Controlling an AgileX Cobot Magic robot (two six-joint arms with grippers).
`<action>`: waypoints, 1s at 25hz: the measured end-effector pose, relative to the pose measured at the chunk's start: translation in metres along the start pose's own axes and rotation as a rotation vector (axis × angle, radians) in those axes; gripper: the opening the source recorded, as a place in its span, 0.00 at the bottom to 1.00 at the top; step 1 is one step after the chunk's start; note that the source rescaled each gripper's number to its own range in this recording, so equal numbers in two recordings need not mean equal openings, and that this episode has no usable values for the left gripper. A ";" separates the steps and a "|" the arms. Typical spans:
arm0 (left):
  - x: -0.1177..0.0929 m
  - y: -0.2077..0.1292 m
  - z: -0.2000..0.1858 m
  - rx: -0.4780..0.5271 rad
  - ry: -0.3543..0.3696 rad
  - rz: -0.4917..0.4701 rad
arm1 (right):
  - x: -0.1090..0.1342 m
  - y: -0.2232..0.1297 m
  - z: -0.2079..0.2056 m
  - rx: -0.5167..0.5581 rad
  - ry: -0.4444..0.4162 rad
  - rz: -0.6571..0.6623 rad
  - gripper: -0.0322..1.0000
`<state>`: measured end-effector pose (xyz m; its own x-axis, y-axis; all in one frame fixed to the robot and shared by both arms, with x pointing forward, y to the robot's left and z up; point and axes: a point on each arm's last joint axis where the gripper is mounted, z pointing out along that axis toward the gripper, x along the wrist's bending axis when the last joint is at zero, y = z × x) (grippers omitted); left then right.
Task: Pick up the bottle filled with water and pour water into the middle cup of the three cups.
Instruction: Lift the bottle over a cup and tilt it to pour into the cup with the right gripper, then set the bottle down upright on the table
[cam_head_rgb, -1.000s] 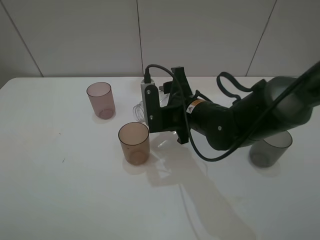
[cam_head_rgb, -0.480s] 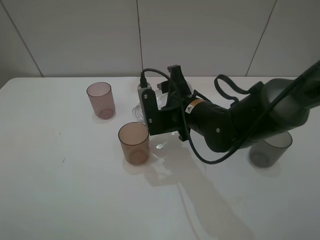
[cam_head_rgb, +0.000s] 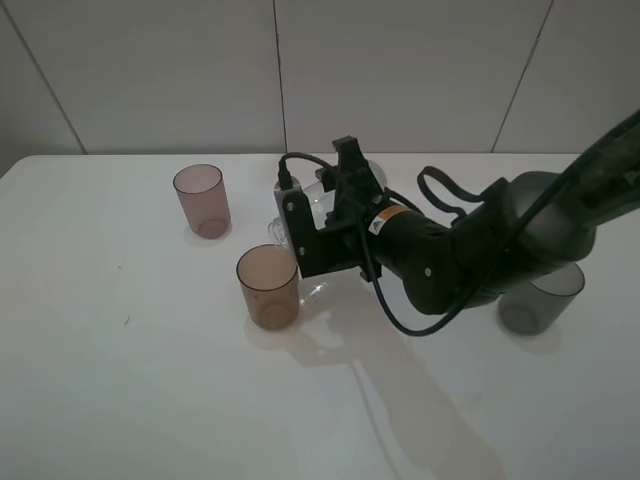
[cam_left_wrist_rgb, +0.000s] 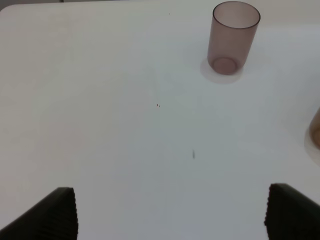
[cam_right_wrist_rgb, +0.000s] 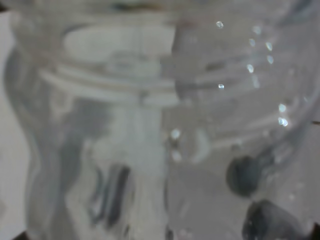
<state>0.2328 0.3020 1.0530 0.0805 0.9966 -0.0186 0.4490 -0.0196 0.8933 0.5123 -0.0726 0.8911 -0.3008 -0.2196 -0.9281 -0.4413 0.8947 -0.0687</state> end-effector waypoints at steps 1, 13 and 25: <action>0.000 0.000 0.000 0.000 0.000 0.000 | 0.000 0.000 0.000 -0.001 -0.004 -0.004 0.06; 0.000 0.000 0.000 0.000 0.000 0.000 | -0.006 0.003 -0.001 -0.022 -0.068 -0.041 0.06; 0.000 0.000 0.000 0.000 0.000 0.000 | -0.006 0.007 0.000 -0.033 -0.108 -0.089 0.06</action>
<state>0.2328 0.3020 1.0530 0.0805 0.9966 -0.0186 0.4490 -0.0196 0.8933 0.5113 -0.0654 0.8959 -0.1673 -0.2529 -0.9529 -0.4902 0.8599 -0.1422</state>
